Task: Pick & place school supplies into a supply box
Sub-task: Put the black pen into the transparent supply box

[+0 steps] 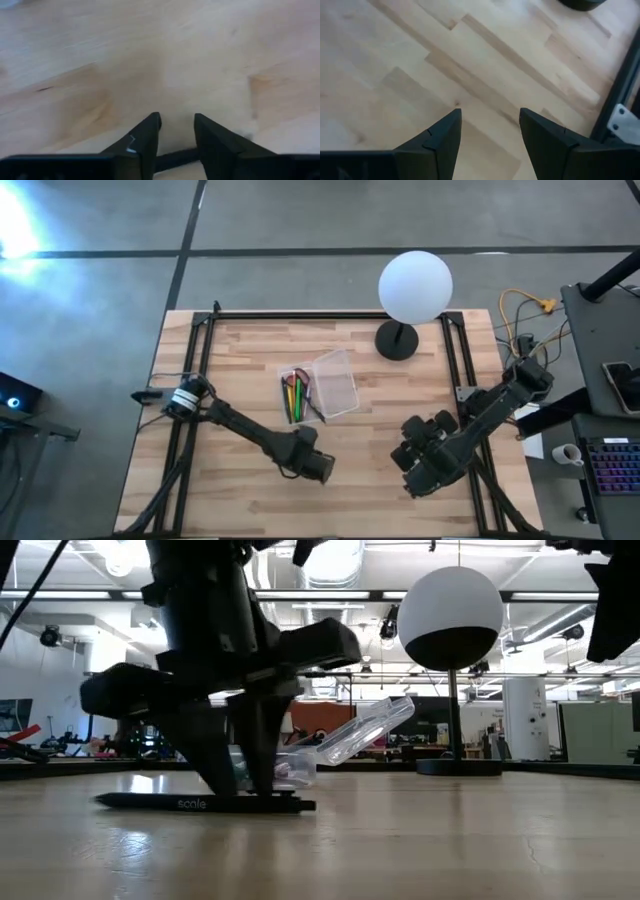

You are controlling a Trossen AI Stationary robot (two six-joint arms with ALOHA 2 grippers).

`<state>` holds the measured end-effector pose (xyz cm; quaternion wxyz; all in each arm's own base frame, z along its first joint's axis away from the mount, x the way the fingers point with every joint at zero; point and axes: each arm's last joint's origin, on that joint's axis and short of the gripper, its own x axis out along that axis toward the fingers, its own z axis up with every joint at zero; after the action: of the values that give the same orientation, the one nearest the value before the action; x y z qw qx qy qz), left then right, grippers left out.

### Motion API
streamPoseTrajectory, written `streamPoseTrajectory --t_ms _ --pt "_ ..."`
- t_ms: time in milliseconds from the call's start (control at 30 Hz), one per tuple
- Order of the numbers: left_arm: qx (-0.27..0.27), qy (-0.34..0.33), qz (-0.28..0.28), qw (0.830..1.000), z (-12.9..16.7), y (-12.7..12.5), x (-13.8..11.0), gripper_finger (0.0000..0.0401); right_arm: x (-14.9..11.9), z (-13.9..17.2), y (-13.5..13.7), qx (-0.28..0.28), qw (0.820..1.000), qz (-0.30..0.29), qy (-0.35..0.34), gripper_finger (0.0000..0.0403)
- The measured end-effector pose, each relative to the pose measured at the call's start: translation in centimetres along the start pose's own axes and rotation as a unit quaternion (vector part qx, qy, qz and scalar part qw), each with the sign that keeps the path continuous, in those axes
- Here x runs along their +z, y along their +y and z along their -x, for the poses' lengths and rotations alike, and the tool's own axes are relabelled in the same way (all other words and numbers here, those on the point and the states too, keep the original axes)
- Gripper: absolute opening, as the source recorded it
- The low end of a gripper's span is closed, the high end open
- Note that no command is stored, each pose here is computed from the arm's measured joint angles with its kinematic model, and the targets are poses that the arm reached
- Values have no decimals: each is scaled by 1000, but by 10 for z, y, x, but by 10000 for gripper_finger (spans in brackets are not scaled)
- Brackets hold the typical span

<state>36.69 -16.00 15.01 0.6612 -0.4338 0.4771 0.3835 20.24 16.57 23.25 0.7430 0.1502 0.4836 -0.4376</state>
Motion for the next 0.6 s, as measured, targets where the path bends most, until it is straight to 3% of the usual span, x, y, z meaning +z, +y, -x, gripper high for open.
streamPoseTrajectory --t_ms 67,167,267,333,433,600 --pt "-5 0 -6 1000 11 -3 2 98 -1 -1 -6 4 1000 -1 -5 192" --pt "-44 -26 -110 993 39 -20 2 84 -3 -3 -13 17 1000 -1 -6 192" --pt "-58 -49 -285 956 74 -31 0 82 -5 -6 -18 32 999 6 -5 192" --pt "-53 -53 -355 932 78 -33 -1 84 -6 -8 -21 39 999 7 -5 192" --pt "-40 -39 -362 931 67 -31 1 100 -8 -12 -23 48 999 0 -1 192" --pt "-71 -18 -349 934 55 -29 1 154 -11 -18 -24 50 999 -6 1 192"
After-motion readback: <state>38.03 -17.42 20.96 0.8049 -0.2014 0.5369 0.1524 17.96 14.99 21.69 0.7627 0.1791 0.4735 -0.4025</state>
